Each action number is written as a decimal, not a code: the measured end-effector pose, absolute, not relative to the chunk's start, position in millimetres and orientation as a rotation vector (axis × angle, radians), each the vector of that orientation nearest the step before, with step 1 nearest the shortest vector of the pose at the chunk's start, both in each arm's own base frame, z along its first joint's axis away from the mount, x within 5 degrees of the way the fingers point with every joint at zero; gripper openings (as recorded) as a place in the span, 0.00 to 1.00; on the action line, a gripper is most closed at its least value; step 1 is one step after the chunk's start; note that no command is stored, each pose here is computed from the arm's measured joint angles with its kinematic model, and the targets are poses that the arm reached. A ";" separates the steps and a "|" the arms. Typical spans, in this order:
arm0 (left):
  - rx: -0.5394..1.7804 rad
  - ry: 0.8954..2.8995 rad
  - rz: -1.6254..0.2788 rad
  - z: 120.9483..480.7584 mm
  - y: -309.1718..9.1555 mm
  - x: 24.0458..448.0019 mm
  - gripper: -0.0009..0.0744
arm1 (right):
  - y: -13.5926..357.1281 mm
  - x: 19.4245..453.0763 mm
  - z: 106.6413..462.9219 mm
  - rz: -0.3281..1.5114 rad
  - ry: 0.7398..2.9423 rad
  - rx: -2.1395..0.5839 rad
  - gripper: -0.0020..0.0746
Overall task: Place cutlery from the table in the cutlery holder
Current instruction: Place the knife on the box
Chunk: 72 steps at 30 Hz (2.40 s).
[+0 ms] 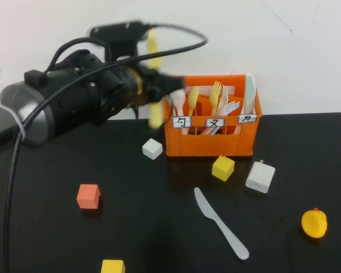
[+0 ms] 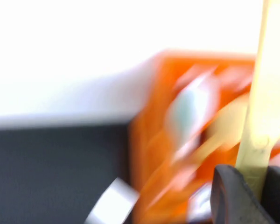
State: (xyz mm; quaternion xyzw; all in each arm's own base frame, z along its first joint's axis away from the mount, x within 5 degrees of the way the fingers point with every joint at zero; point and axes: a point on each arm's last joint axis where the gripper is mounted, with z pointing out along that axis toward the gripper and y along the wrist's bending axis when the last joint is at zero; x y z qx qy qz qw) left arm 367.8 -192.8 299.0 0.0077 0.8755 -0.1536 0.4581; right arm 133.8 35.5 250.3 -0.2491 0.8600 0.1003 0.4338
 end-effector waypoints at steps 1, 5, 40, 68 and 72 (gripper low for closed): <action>0.046 2.103 -0.423 303.5 -196.5 369.3 0.15 | 35.5 133.8 250.3 0.250 2.142 -0.621 0.02; 0.143 1.900 -0.592 319.8 -210.5 372.2 0.15 | 35.5 133.8 250.3 0.245 2.139 -0.629 0.02; 0.476 1.583 -0.848 237.2 -288.9 424.6 0.15 | 39.4 128.6 247.3 0.291 2.162 -0.717 0.02; 0.594 1.400 -0.888 182.2 -305.5 431.8 0.15 | 43.0 123.2 244.8 0.355 2.195 -0.766 0.02; 0.592 1.349 -0.917 186.6 -305.2 430.4 0.15 | 43.0 123.2 244.8 0.355 2.195 -0.766 0.02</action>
